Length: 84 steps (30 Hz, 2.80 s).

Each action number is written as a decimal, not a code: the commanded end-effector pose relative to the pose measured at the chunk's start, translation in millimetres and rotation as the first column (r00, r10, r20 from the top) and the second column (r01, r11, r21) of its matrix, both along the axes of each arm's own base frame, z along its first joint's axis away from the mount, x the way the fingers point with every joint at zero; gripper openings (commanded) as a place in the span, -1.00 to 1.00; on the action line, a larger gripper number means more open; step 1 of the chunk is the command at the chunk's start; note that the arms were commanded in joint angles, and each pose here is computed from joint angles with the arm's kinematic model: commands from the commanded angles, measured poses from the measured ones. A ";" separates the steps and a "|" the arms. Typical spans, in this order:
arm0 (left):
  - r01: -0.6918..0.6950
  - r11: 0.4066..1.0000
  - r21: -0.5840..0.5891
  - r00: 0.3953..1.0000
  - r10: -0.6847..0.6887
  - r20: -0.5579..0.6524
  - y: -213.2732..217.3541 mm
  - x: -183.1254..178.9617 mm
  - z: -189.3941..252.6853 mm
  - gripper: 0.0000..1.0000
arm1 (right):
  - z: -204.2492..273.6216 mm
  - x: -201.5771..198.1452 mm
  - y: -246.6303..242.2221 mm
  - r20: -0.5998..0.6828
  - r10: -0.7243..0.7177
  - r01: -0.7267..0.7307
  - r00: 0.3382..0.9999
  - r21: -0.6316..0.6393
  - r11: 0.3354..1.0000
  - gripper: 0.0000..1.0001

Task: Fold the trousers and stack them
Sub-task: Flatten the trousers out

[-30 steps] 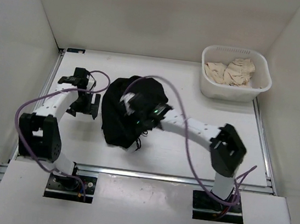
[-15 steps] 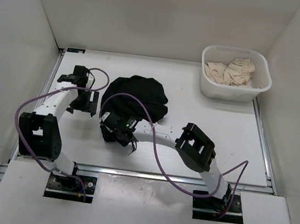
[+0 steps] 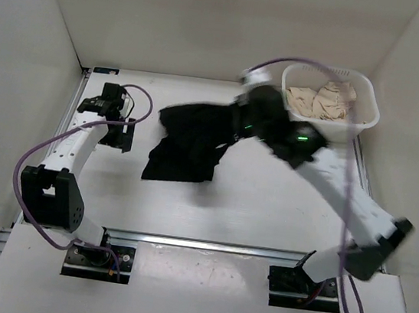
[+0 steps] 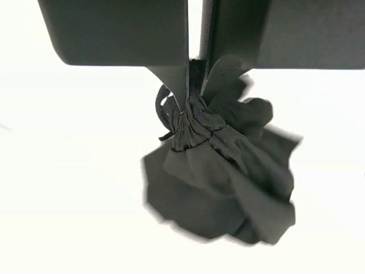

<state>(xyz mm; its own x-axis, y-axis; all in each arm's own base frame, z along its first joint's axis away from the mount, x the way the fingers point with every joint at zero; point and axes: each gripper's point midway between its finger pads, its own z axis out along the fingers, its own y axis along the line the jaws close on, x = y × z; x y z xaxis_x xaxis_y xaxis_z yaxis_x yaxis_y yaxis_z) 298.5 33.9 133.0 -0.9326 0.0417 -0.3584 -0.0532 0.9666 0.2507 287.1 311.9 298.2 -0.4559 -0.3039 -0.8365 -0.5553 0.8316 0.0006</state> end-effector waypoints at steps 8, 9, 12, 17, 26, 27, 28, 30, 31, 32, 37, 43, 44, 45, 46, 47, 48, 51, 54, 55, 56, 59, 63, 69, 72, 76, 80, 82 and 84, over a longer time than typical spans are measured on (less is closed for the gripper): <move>0.391 0.919 0.044 0.915 -0.394 0.087 -137.9 29.7 28.9 1.00 | 41.7 7.7 -194.7 -0.021 -0.448 0.448 0.894 0.094 0.889 -1.00; 0.469 0.883 0.020 0.882 -0.469 0.054 -166.4 20.6 17.2 1.00 | 29.2 6.6 -199.7 -0.044 -0.456 0.458 0.889 0.075 0.886 -1.00; 0.559 0.828 -0.044 0.828 -0.560 -0.025 -202.3 2.9 -17.8 1.00 | 14.1 6.8 -215.1 -0.090 -0.484 0.490 0.870 0.062 0.870 -1.00; 0.557 0.827 0.069 0.830 -0.558 -0.011 -216.6 32.0 -72.3 1.00 | 0.3 4.1 -225.1 -0.127 -0.501 0.509 0.856 0.045 0.859 -1.00; 0.498 0.859 0.117 0.867 -0.497 -0.036 -209.7 71.3 -109.9 -0.72 | 2.5 0.8 -237.4 -0.113 -0.525 0.530 0.843 0.018 0.848 -1.00; 0.465 0.876 0.131 0.885 -0.464 -0.040 -192.8 74.3 -108.9 -0.72 | 2.6 1.2 -239.5 -0.102 -0.527 0.530 0.844 0.007 0.848 -1.00; 0.443 0.884 0.147 0.896 -0.439 -0.061 -176.7 69.4 -112.4 -0.72 | 9.1 2.9 -243.9 -0.082 -0.535 0.537 0.841 0.008 0.843 -1.00; 0.338 0.924 0.177 0.940 -0.339 -0.027 -132.4 78.5 -95.6 -0.72 | 20.7 13.3 -244.9 -0.053 -0.527 0.528 0.848 0.001 0.849 -1.00; 0.291 0.939 0.185 0.956 -0.293 -0.016 -112.7 79.9 -86.8 -0.72 | 27.5 18.4 -247.2 -0.039 -0.531 0.532 0.846 0.005 0.847 -1.00; 0.240 0.954 0.181 0.969 -0.248 0.018 -95.4 85.1 -74.7 -0.72 | 27.6 24.9 -247.4 -0.039 -0.532 0.532 0.846 -0.020 0.847 -1.00; -0.095 0.981 0.167 0.966 0.050 0.255 19.3 100.2 25.8 -0.72 | 79.5 52.9 -286.2 0.063 -0.646 0.647 0.761 -0.006 0.762 -1.00; -0.268 0.937 0.224 0.955 0.228 0.189 88.2 35.7 14.4 -0.64 | 79.6 58.0 -309.2 0.031 -0.728 0.729 0.684 -0.014 0.684 -1.00; -0.282 0.933 0.225 0.952 0.244 0.183 92.6 22.8 15.0 -0.50 | 74.1 55.5 -317.1 0.026 -0.747 0.747 0.665 -0.038 0.664 -1.00; -0.294 0.930 0.222 0.953 0.269 0.138 98.2 5.3 -0.5 -0.40 | 75.3 47.3 -320.9 0.030 -0.759 0.759 0.650 -0.038 0.649 -1.00; -0.309 0.924 0.225 0.951 0.302 0.066 103.4 -24.6 -18.6 0.30 | 65.2 29.1 -333.9 0.033 -0.786 0.786 0.617 -0.081 0.613 -1.00; -0.307 0.924 0.227 0.952 0.302 0.053 103.0 -27.6 -19.4 0.31 | 65.1 29.0 -334.0 0.033 -0.787 0.786 0.616 -0.082 0.613 -1.00; -0.316 0.923 0.219 0.948 0.312 0.052 105.4 -29.0 -20.2 0.46 | 61.3 21.8 -335.3 0.034 -0.783 0.782 0.621 -0.094 0.616 -1.00; -0.292 0.942 0.166 0.956 0.293 0.023 96.9 -22.9 -18.8 0.82 | 52.6 13.8 -332.8 0.010 -0.773 0.769 0.634 -0.107 0.630 -1.00; -0.270 0.954 0.132 0.963 0.271 0.007 90.9 -6.5 -13.8 0.82 | 47.4 11.0 -335.2 0.004 -0.779 0.772 0.627 -0.131 0.622 -1.00; -0.265 0.959 0.106 0.964 0.262 0.035 89.2 7.7 -6.3 0.82 | 42.2 10.9 -333.4 -0.009 -0.774 0.765 0.633 -0.139 0.628 -1.00; -0.258 0.962 0.089 0.966 0.256 0.034 87.2 13.5 -7.3 0.82 | 39.9 12.6 -331.2 -0.016 -0.768 0.760 0.640 -0.135 0.636 -1.00; -0.210 0.975 0.072 0.971 0.216 -0.099 71.4 6.3 -32.3 0.82 | 30.1 12.2 -327.4 -0.043 -0.756 0.745 0.653 -0.148 0.651 -1.00; -0.173 0.984 0.039 0.955 0.178 -0.239 53.8 -23.0 -64.1 0.82 | 13.1 11.7 -324.7 -0.075 -0.757 0.742 0.648 -0.159 0.651 -1.00; -0.090 0.986 -0.137 0.947 0.042 -0.318 1.2 -44.0 -98.9 0.71 | -2.2 17.4 -323.2 -0.103 -0.758 0.740 0.645 -0.165 0.652 -1.00; -0.097 0.993 -0.073 0.931 0.064 -0.360 12.0 -44.6 -119.0 -0.72 | 4.6 32.8 -312.2 -0.122 -0.729 0.718 0.674 -0.125 0.685 -1.00; -0.130 0.991 -0.028 0.962 0.119 -0.246 34.5 2.6 -97.4 -0.72 | 58.7 63.9 -284.8 -0.056 -0.622 0.624 0.781 0.048 0.780 -1.00; -0.205 0.979 -0.004 0.978 0.205 0.046 75.8 81.6 -10.7 -0.72 | 158.6 80.9 -276.0 0.167 -0.571 0.531 0.804 0.229 0.816 -1.00; -0.263 0.965 -0.011 0.941 0.259 0.217 108.1 114.6 54.0 -0.72 | 206.5 79.0 -276.6 0.276 -0.571 0.491 0.774 0.309 0.815 -1.00; -0.284 0.959 -0.016 0.907 0.274 0.320 122.4 130.1 99.5 -0.72 | 221.6 75.0 -275.8 0.325 -0.551 0.460 0.768 0.317 0.829 -1.00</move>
<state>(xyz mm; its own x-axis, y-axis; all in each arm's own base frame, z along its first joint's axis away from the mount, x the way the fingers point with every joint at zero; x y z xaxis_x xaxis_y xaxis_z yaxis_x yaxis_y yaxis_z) 413.3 121.3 143.0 -0.8745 -0.1676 -0.4551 -0.2858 0.9363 0.2043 372.0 32.8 440.4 -0.3697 0.0997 -0.9238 0.0342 0.9950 0.0937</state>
